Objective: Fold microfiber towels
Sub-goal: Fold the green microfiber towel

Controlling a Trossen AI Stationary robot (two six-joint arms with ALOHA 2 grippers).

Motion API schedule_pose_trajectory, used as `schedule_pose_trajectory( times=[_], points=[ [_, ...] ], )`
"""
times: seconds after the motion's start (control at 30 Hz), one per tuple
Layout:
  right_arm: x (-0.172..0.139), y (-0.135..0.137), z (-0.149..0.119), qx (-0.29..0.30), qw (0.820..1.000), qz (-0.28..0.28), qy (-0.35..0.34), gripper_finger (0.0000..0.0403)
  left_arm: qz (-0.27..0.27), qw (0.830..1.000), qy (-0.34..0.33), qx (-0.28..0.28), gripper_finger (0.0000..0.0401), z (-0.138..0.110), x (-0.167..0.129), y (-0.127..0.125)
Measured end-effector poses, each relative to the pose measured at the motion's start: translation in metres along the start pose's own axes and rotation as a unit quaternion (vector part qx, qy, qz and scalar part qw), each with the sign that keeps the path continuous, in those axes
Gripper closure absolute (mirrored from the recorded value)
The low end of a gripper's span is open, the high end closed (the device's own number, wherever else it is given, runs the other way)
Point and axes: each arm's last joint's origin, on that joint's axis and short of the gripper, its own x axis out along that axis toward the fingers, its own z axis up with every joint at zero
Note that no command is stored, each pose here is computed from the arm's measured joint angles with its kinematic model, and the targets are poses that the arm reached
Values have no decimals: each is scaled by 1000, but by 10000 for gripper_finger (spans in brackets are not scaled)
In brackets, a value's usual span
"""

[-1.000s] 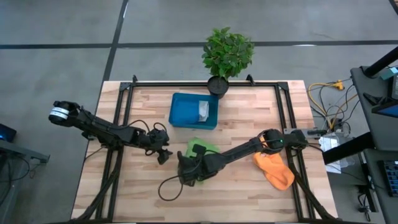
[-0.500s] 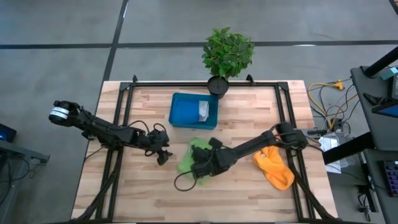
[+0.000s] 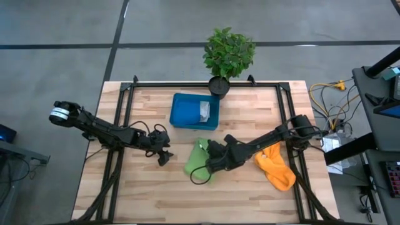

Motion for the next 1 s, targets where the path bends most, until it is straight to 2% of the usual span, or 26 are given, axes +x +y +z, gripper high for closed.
schedule_pose_trajectory(
  times=[0.13, 0.33, 0.47, 0.67, 0.87, 0.93, 1.0],
  points=[
    [7, -4, -3, 19, 1000, -9, 6, 394, 0, 1000, 0, -3, 154, 0, 0, 0],
    [17, -13, -10, 118, 992, -30, 16, 394, 0, 1000, 0, -21, 154, 0, 0, 0],
    [21, -13, -12, 137, 990, -22, 9, 387, -2, 999, -2, -38, 154, 0, 0, -1],
    [21, -23, -18, 158, 987, -31, 2, 342, -51, 997, -45, -39, 154, 8, -1, -10],
    [2, -53, -24, 178, 982, -44, -46, 287, -121, 983, -139, 22, 154, 25, -6, -27],
    [-4, -62, -26, 180, 982, -18, -55, 277, -126, 979, -153, 43, 154, 28, -3, -30],
    [-7, -66, -29, 160, 984, 43, -59, 274, -123, 979, -152, 54, 156, 30, 3, -34]
  ],
)
